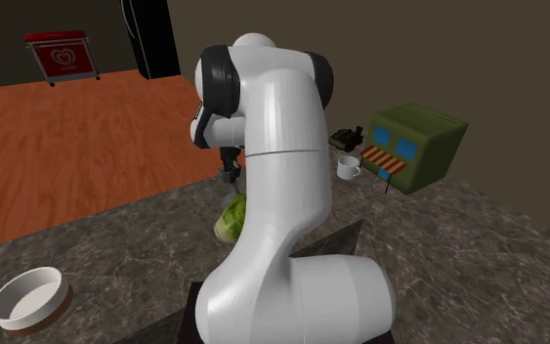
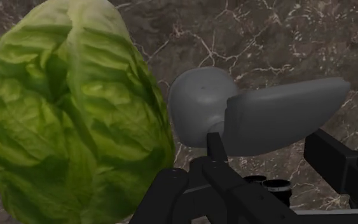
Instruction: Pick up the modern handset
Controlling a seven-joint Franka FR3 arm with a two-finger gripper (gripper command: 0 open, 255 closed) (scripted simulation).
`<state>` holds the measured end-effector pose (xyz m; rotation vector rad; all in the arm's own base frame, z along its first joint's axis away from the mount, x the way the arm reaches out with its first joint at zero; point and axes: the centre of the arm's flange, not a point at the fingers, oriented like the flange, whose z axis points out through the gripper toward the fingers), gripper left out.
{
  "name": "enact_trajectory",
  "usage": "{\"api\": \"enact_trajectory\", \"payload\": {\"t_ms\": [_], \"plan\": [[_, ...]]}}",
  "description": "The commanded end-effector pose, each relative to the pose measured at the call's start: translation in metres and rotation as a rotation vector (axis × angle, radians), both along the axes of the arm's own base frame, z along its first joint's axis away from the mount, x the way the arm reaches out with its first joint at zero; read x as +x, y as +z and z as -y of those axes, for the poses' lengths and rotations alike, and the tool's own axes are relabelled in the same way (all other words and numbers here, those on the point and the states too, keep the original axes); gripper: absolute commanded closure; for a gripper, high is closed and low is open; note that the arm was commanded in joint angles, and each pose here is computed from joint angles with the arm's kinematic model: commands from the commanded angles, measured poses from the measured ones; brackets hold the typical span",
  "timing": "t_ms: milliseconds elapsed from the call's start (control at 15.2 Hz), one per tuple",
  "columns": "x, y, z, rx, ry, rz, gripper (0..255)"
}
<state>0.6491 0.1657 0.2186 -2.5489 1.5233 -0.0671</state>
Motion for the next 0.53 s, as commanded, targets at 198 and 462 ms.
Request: {"api": "enact_trajectory", "payload": {"t_ms": [198, 462], "plan": [[0.0, 0.027, 0.001, 0.0, 0.0, 0.001, 255], [0.0, 0.038, 0.001, 0.0, 0.0, 0.001, 255]]}}
